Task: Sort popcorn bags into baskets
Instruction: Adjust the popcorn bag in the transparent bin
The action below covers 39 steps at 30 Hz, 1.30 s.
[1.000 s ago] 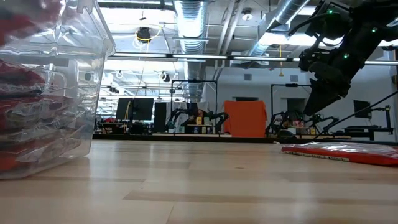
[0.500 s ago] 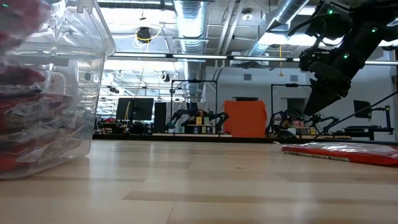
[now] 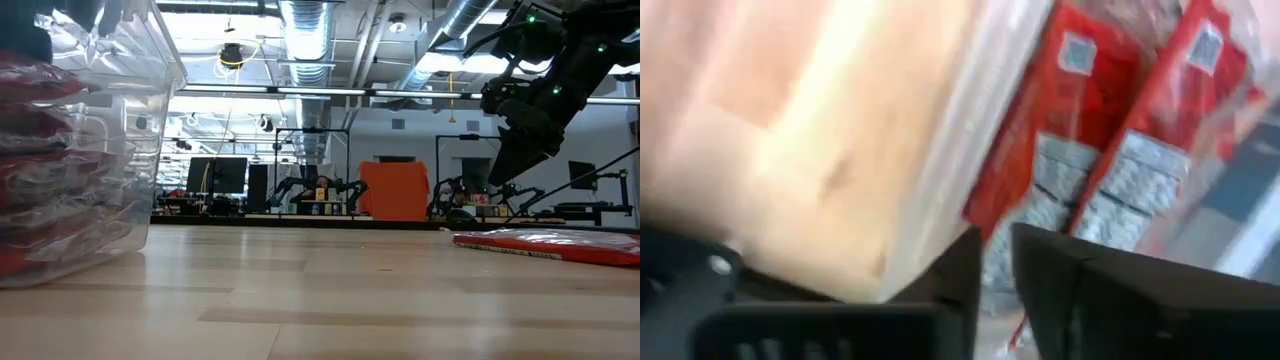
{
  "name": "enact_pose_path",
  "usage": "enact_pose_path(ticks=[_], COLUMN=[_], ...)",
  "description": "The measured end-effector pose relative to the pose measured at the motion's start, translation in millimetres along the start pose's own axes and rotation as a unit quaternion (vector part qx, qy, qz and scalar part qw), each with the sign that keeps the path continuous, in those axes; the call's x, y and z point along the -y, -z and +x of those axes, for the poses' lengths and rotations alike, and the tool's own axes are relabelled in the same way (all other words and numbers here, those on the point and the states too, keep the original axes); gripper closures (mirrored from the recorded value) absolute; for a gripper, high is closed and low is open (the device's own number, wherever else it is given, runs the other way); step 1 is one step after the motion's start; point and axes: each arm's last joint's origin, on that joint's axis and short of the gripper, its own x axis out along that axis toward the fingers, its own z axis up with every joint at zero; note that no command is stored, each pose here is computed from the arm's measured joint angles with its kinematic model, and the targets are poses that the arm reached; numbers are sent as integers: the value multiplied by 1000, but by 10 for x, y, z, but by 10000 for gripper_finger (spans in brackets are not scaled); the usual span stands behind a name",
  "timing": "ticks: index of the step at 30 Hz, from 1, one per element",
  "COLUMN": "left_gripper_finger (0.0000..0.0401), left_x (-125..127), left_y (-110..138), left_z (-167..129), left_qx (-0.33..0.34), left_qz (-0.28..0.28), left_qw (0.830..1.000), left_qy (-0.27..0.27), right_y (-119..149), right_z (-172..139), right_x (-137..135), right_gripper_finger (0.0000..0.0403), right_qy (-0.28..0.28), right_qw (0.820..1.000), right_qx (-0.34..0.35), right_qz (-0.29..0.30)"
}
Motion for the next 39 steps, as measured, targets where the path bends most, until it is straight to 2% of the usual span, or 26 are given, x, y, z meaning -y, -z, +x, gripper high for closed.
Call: enact_pose_path(ticks=[2, 4, 10, 15, 21, 24, 26, 32, 36, 39], left_gripper_finger=[383, 394, 400, 401, 401, 401, 401, 401, 401, 401], left_x=[-12, 4, 80, 229, 315, 358, 433, 460, 555, 581], left_y=[-29, -53, -119, -196, -278, -303, -318, -313, -338, -358], left_z=[12, 21, 170, 426, 632, 667, 635, 632, 586, 560], left_qx=[13, 27, 28, 20, 44, 50, 52, 34, 33, 38], left_qz=[3, 9, 5, 42, 41, 51, 47, 36, 59, 68], left_qw=[1000, 1000, 999, 999, 995, 994, 997, 999, 997, 996], left_qy=[-12, -9, -26, -28, -85, -78, -32, -11, 27, 33], right_y=[0, 2, 7, 8, 12, 16, 17, 21, 23, 23], right_z=[0, 0, 0, 0, -1, -1, -1, -1, -1, -1], right_x=[0, 0, 4, 5, 7, 9, 9, 14, 15, 15], right_gripper_finger=[285, 285, 285, 285, 285, 285, 285, 285, 285, 285], right_qy=[0, -1, 1, 2, 2, 3, 4, 5, 7, 7], right_qw=[1000, 1000, 1000, 1000, 1000, 1000, 1000, 1000, 1000, 1000], right_qx=[0, -1, -4, -4, -7, -9, -9, -12, -12, -12], right_qz=[0, 0, -1, -1, -2, -3, -6, -17, -25, -26])
